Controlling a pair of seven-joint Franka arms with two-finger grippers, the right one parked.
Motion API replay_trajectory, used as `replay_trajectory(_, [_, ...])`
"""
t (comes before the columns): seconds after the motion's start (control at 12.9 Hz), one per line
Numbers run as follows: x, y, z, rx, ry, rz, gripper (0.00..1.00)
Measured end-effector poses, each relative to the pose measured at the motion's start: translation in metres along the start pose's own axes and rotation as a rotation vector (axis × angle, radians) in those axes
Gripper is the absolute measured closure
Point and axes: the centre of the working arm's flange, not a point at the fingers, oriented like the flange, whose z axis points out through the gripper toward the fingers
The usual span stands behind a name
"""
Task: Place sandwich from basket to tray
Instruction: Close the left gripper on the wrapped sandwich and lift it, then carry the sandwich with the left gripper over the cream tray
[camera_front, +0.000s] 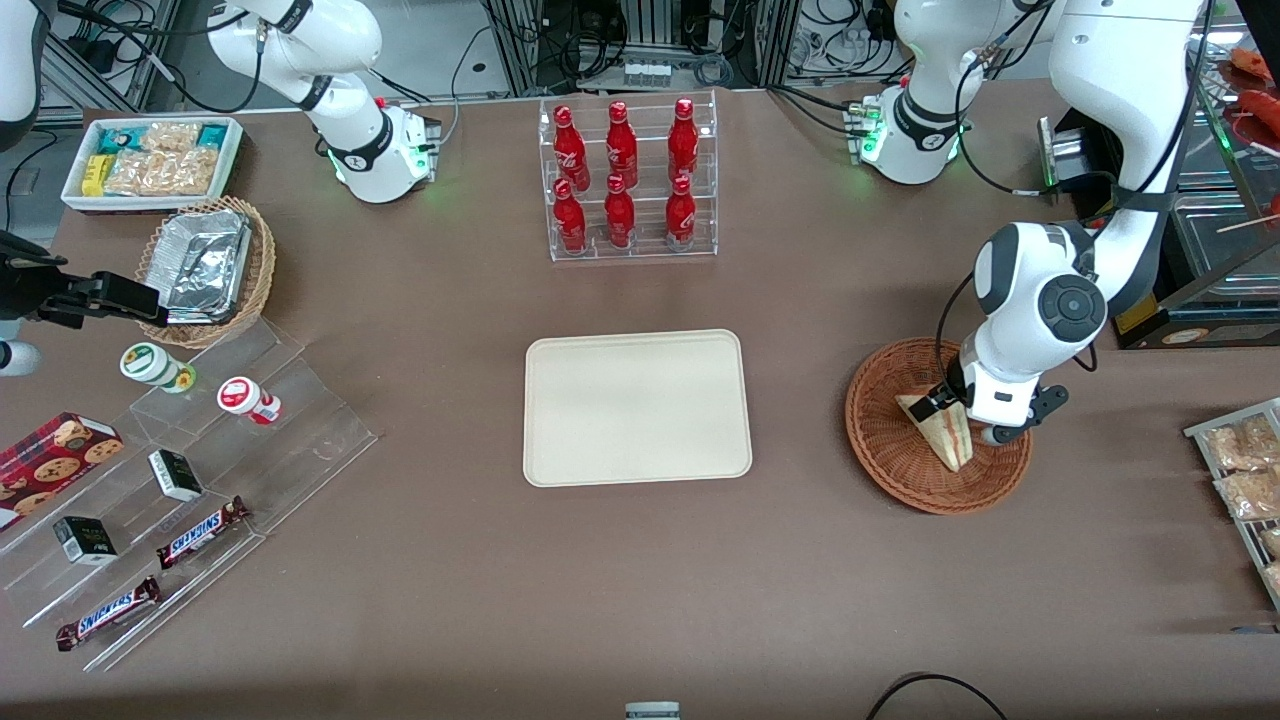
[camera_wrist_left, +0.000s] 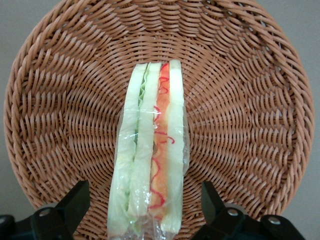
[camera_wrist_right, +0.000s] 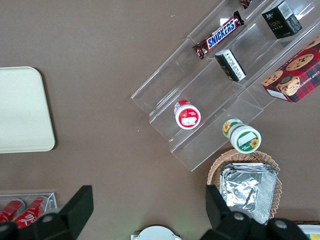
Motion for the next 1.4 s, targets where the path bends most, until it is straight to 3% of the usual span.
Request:
replay_trajectory(0.08, [0.000, 0.000, 0.001, 0.000, -0.001, 0.000, 0.07])
replay_trajectory(0.47, [0.006, 0.003, -0.008, -0.006, 0.012, 0.001, 0.64])
replay_trajectory(0.93, [0.019, 0.039, -0.091, 0.052, -0.050, 0.032, 0.85])
replay_trajectory(1.4, [-0.067, 0.136, -0.109, 0.031, -0.063, 0.252, 0.85])
